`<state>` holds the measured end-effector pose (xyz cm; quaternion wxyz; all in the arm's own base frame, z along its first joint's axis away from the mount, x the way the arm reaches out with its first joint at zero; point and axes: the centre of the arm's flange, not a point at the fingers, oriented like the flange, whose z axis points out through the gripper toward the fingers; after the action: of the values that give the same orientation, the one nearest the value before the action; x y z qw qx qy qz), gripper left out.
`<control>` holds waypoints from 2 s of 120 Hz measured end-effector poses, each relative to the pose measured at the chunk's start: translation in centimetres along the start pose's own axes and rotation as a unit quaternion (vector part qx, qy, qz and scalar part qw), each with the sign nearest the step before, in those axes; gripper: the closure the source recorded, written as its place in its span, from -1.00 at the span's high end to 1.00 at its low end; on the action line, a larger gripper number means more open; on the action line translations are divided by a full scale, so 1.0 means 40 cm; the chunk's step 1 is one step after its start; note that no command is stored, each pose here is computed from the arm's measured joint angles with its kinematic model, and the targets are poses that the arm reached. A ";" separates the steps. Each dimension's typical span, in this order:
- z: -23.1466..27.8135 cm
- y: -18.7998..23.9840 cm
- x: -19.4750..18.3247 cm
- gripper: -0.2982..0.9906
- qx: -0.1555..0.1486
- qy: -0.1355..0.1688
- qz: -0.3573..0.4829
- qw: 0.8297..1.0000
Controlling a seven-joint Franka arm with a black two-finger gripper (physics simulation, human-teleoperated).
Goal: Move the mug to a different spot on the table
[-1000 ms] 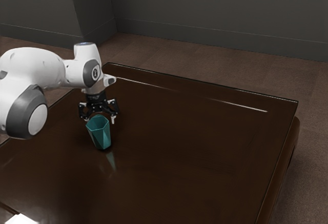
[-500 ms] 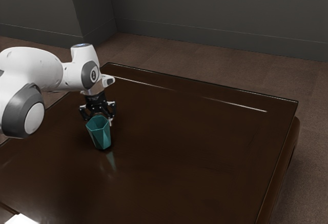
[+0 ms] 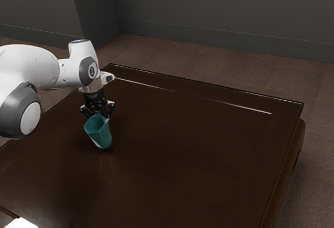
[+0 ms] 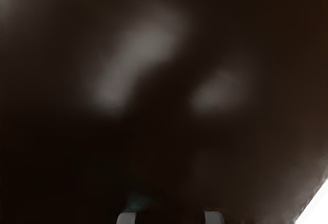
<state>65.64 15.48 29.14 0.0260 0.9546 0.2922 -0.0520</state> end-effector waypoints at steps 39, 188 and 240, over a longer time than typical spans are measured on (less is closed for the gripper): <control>-0.022 0.099 -0.071 -0.55 -0.004 -0.045 0.014 0.999; 0.059 0.149 -0.048 -0.66 -0.048 -0.132 -0.126 0.982; 0.062 0.159 -0.045 0.26 -0.053 -0.124 -0.129 0.982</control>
<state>67.50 9.03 27.03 0.1058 0.8923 0.4095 -0.1576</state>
